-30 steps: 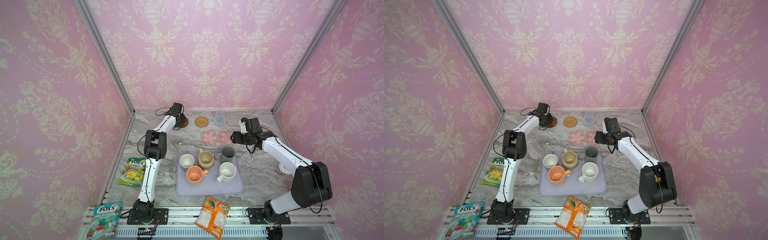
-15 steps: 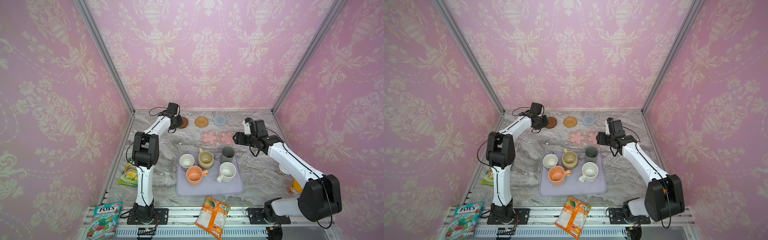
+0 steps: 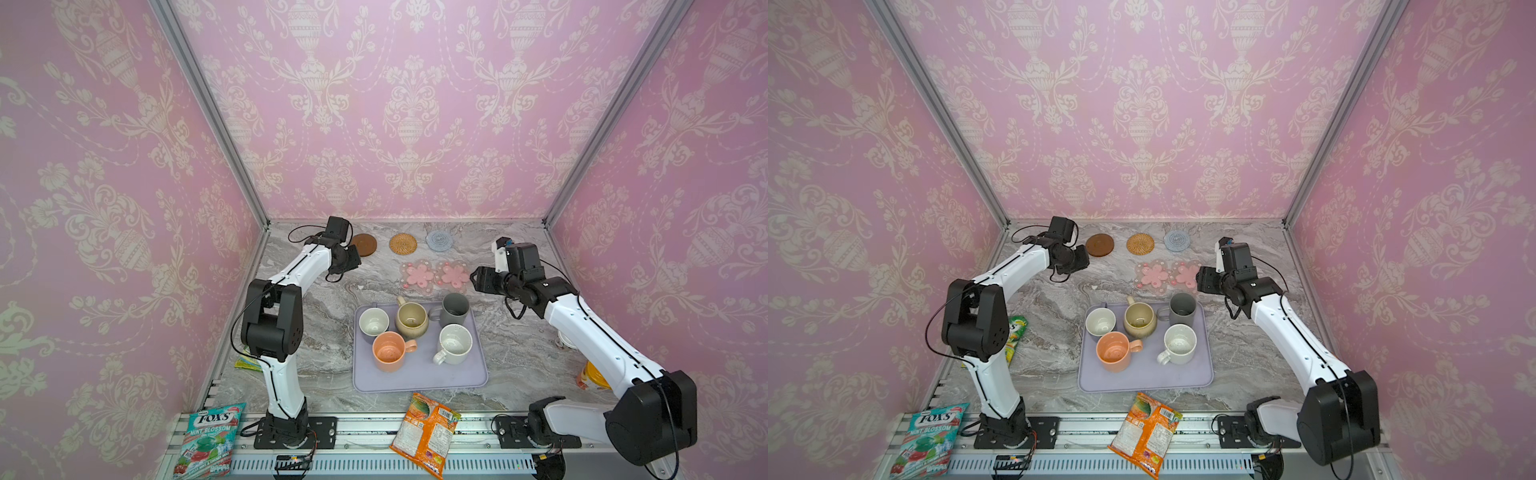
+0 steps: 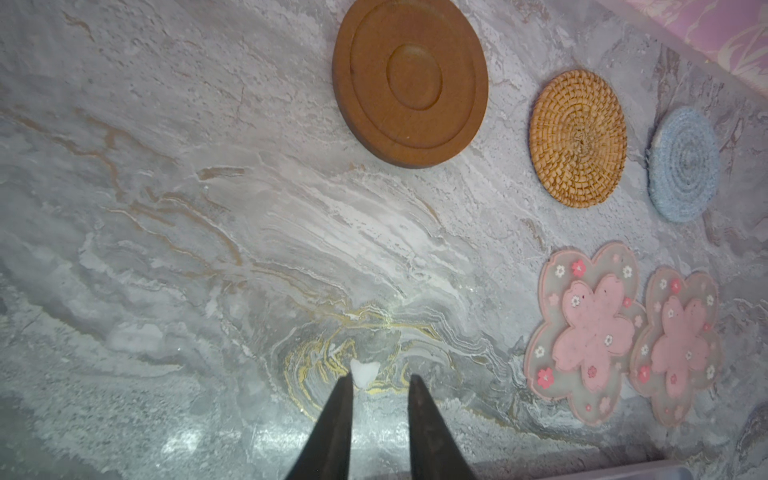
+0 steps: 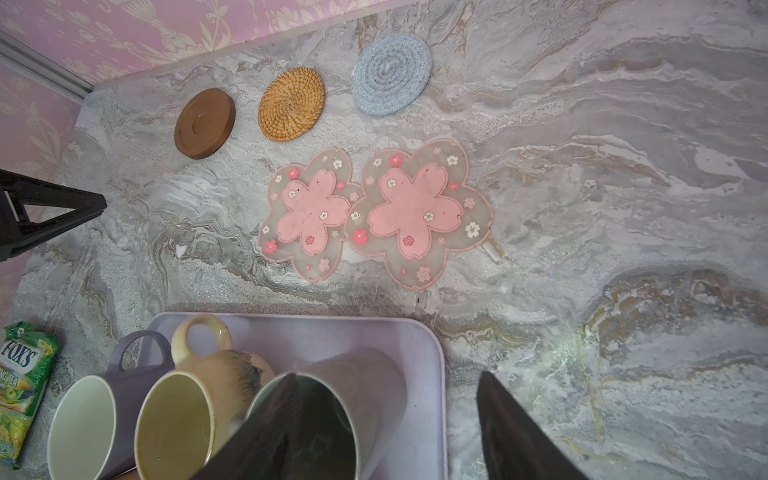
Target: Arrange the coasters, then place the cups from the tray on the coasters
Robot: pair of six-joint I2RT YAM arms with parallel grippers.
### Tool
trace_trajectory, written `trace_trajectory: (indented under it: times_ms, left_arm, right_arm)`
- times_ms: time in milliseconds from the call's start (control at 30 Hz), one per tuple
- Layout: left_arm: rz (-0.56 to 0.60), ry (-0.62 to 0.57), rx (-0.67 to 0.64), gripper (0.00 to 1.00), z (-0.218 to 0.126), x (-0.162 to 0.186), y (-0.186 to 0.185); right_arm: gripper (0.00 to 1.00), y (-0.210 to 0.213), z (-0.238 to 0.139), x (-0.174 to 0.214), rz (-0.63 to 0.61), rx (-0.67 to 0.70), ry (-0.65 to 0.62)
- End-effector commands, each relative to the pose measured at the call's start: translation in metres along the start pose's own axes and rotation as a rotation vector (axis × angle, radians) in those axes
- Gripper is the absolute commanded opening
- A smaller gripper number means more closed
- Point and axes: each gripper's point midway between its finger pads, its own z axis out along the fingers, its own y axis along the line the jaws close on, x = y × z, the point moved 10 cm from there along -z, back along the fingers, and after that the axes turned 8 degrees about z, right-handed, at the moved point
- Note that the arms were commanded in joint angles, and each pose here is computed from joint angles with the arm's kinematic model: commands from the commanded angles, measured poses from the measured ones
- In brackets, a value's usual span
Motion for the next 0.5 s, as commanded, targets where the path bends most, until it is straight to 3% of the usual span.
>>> trace_trajectory:
  times_ms: [0, 467]
  left_arm:
    - [0.028, 0.023, 0.04, 0.27, -0.011, 0.01, -0.005]
    - [0.104, 0.094, 0.128, 0.28, 0.001, 0.007, -0.042]
  right_arm:
    - [0.69, -0.005, -0.007, 0.004, -0.004, 0.025, -0.008]
    - [0.69, 0.001, 0.012, -0.008, -0.009, 0.017, 0.027]
